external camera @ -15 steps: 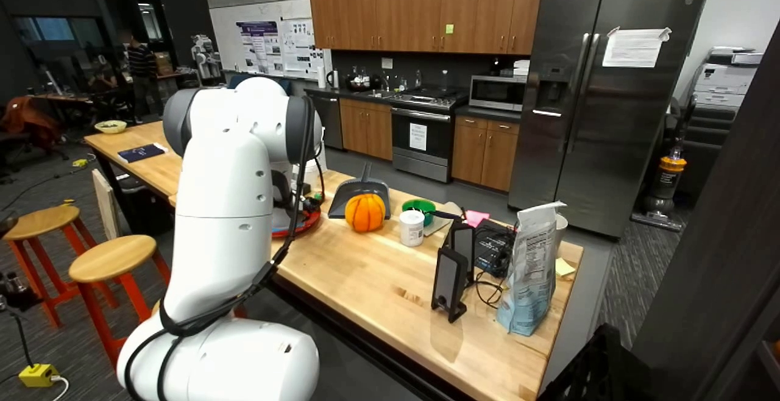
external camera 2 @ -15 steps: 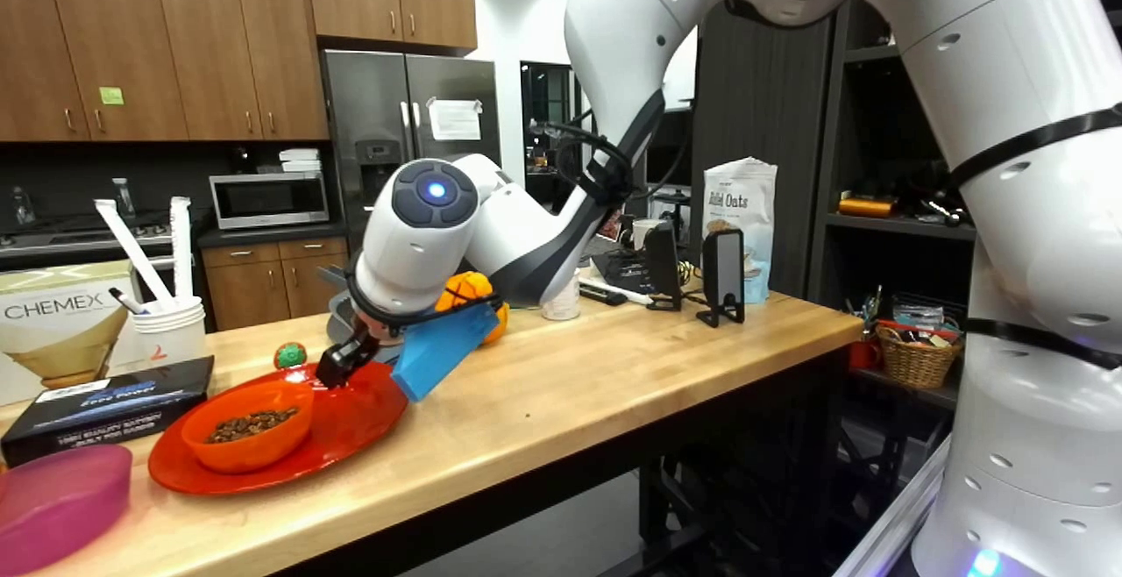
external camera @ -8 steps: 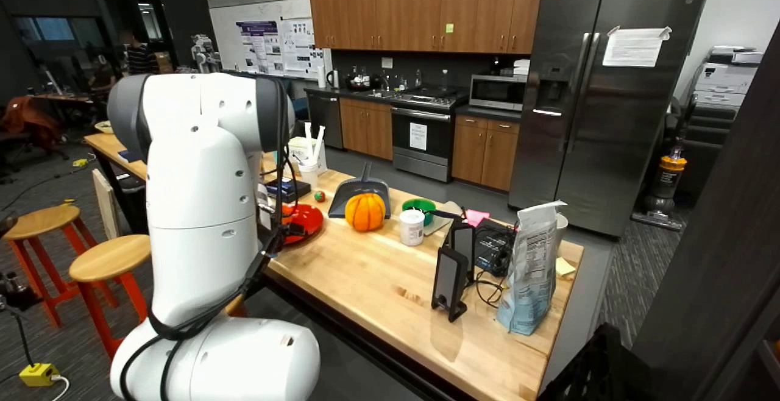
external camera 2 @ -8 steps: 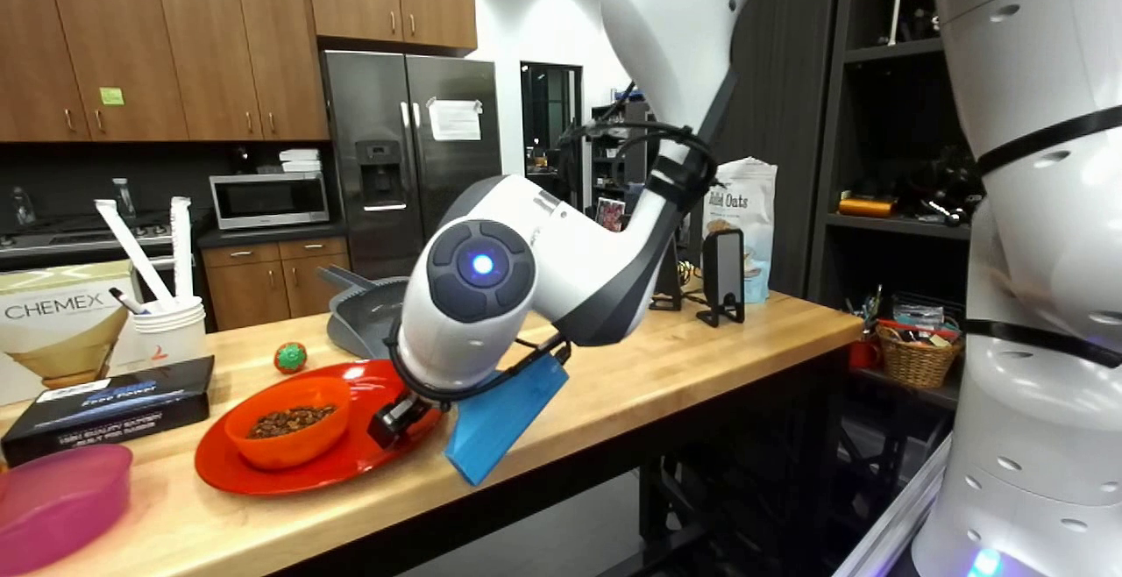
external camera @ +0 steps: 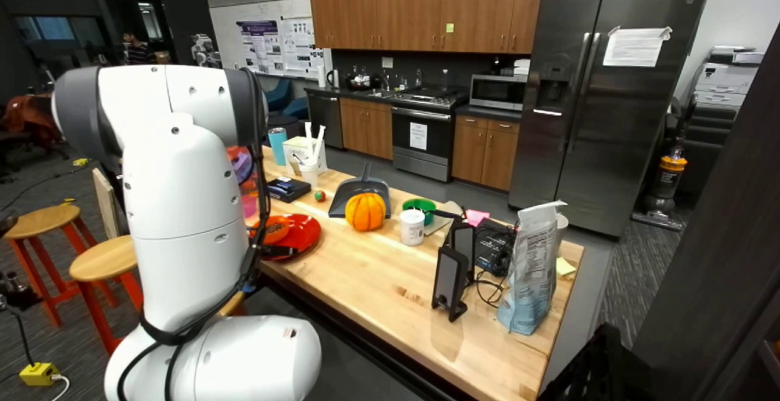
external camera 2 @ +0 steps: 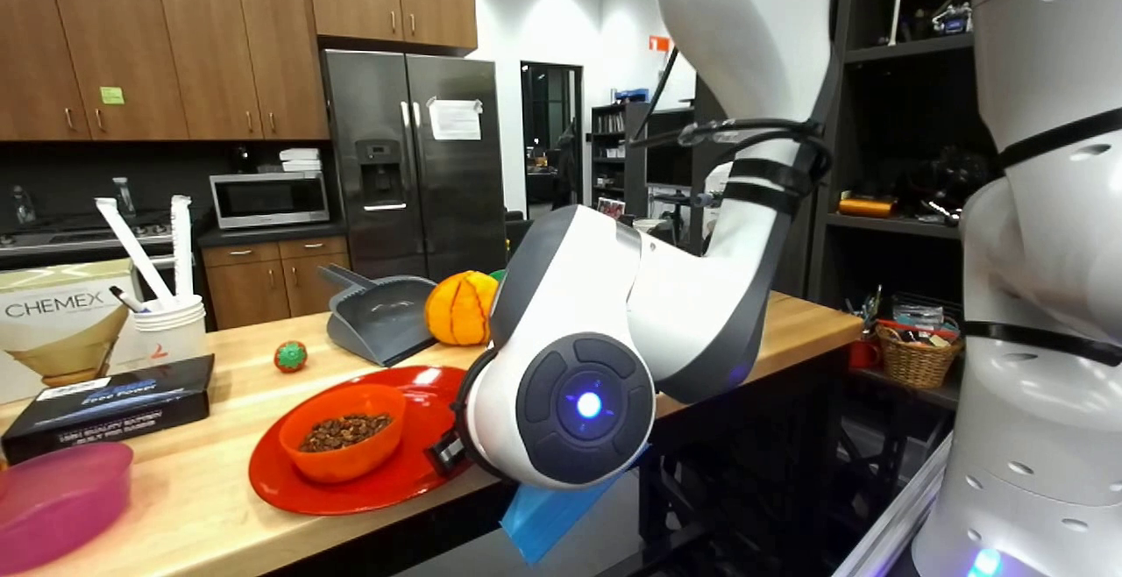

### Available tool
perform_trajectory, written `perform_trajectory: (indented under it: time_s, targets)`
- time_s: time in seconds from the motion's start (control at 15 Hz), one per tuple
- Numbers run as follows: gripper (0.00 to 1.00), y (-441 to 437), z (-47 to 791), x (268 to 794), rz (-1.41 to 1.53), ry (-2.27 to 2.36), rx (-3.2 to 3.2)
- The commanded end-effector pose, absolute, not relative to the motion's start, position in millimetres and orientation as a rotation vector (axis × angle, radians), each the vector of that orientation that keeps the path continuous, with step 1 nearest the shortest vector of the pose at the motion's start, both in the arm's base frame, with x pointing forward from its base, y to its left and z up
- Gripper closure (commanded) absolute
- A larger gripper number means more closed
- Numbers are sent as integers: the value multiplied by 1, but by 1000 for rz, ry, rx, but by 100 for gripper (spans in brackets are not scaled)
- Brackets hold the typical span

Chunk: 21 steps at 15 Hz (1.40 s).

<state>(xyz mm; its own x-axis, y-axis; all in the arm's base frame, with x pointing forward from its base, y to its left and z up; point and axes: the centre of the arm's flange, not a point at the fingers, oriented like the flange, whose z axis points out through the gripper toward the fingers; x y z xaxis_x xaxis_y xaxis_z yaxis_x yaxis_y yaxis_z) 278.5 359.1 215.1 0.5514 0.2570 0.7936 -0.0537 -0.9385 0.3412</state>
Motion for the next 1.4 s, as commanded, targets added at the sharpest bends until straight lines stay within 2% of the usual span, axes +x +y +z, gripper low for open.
perform_trajectory:
  time_s: [0.0,0.87,1.33]
  targets:
    - [0,359,215,279,1338,166,2464]
    - [0,358,215,280,1337,162,2463]
    - [0,356,214,283,1451,207,2383]
